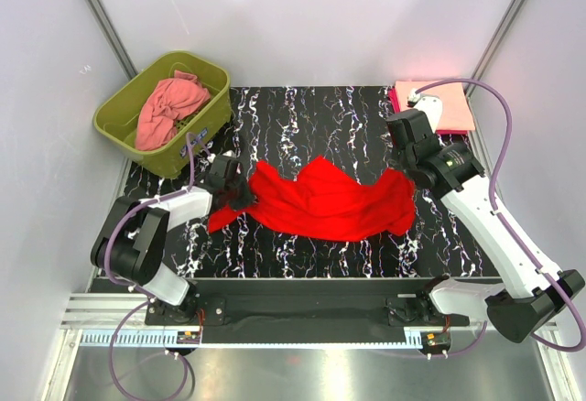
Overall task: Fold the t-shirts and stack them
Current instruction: Flatten the tshirt out
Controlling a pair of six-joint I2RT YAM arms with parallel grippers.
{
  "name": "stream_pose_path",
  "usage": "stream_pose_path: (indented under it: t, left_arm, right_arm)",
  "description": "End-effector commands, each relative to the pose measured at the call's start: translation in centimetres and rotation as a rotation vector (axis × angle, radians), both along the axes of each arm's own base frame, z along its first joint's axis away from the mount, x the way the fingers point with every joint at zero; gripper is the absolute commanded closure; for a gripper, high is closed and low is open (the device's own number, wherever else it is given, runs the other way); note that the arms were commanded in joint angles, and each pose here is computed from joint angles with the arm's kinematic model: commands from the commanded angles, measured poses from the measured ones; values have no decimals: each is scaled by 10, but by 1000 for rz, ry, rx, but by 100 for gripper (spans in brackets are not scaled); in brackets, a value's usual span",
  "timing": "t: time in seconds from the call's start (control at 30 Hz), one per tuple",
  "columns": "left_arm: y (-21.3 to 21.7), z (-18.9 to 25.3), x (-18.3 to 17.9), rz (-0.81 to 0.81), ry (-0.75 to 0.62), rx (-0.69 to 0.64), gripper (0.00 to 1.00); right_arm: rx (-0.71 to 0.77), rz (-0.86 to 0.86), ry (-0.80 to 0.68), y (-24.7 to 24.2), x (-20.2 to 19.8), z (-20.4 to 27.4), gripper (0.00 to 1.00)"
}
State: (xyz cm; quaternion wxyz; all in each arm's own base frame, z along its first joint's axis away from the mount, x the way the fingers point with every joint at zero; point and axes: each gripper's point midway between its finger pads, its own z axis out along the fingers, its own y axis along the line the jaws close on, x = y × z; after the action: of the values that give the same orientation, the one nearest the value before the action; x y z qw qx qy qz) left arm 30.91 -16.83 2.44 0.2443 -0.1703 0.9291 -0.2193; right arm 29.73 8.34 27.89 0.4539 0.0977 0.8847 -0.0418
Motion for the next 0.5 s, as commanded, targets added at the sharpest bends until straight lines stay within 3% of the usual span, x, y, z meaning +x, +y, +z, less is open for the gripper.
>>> stream_pose_path:
  t: [0.0,0.17,0.47]
  left_arm:
    - [2,10,20,48,-77,-6,89]
    - [5,14,27,73,-99,8,72]
    - [8,18,38,96,-112,34,63]
  right_arm:
    - [25,5,-40,2,5,8,100]
    - [24,10,-36,3,5,6,100]
    - [25,14,-31,5,6,3,100]
